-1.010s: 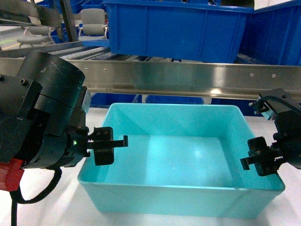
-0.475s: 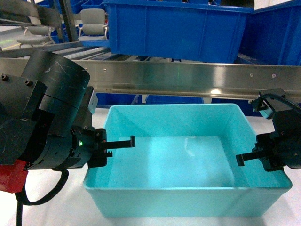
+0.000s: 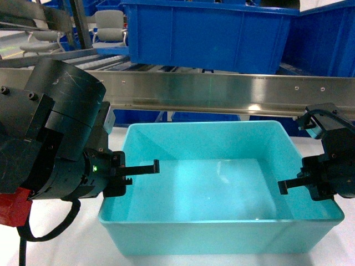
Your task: Organize blue bins on left shelf correctly
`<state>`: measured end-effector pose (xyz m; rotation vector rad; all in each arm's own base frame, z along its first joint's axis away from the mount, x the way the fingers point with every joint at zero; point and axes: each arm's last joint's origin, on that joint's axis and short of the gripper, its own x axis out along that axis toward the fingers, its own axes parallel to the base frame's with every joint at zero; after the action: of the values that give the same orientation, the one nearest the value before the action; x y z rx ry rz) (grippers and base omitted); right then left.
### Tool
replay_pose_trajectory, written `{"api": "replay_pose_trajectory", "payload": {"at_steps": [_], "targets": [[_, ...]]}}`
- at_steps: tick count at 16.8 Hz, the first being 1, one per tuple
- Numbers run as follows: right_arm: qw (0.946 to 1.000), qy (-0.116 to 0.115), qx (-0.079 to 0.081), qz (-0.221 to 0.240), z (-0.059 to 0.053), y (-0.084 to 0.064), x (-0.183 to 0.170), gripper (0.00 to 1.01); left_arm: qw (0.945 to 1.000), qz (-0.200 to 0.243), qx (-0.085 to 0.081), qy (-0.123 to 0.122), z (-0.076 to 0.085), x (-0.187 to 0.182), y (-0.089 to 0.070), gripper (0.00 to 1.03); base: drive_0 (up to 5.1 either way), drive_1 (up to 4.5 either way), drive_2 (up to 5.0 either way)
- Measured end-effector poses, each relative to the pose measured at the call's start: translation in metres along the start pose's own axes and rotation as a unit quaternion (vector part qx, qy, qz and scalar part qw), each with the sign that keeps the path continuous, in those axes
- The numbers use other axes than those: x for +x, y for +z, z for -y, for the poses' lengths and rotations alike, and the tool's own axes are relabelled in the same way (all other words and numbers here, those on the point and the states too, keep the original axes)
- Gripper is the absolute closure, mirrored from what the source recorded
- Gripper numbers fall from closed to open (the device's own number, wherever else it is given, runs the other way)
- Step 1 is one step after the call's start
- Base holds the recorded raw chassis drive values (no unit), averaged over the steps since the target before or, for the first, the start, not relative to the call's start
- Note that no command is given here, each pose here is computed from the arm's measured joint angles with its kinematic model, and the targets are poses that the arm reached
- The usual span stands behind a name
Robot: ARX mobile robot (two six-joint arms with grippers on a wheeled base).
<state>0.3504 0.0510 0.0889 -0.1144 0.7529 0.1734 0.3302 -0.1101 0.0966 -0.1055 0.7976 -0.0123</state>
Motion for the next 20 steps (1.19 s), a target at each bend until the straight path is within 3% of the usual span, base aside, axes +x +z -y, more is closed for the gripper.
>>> {"api": "replay_pose_trajectory", "payload": {"at_steps": [7, 9, 11, 12, 20], "targets": [[1.0000, 0.002, 0.000, 0.004, 0.000, 0.003, -0.004, 0.99, 0.9999, 0.010, 0.000, -0.002, 0.000, -0.006, 0.004, 1.01, 0.0, 0.00, 0.0], [0.9997, 0.004, 0.002, 0.022, 0.000, 0.014, -0.016, 0.99, 0.9993, 0.036, 0.003, -0.006, 0.001, -0.019, 0.016, 1.01, 0.0, 0.00, 0.0], [0.9950, 0.016, 0.003, 0.099, -0.001, 0.040, -0.053, 0.99, 0.9955, 0.094, 0.003, -0.016, 0.004, -0.056, 0.040, 1.01, 0.0, 0.00, 0.0], [0.9922, 0.015, 0.004, 0.124, -0.001, 0.047, -0.063, 0.99, 0.9948, 0.100, 0.002, -0.019, 0.004, -0.059, 0.042, 1.01, 0.0, 0.00, 0.0], [0.9929, 0.014, 0.006, 0.118, 0.001, 0.044, -0.063, 0.99, 0.9950, 0.098, 0.004, -0.022, 0.006, -0.060, 0.041, 1.01, 0.0, 0.00, 0.0]]}}
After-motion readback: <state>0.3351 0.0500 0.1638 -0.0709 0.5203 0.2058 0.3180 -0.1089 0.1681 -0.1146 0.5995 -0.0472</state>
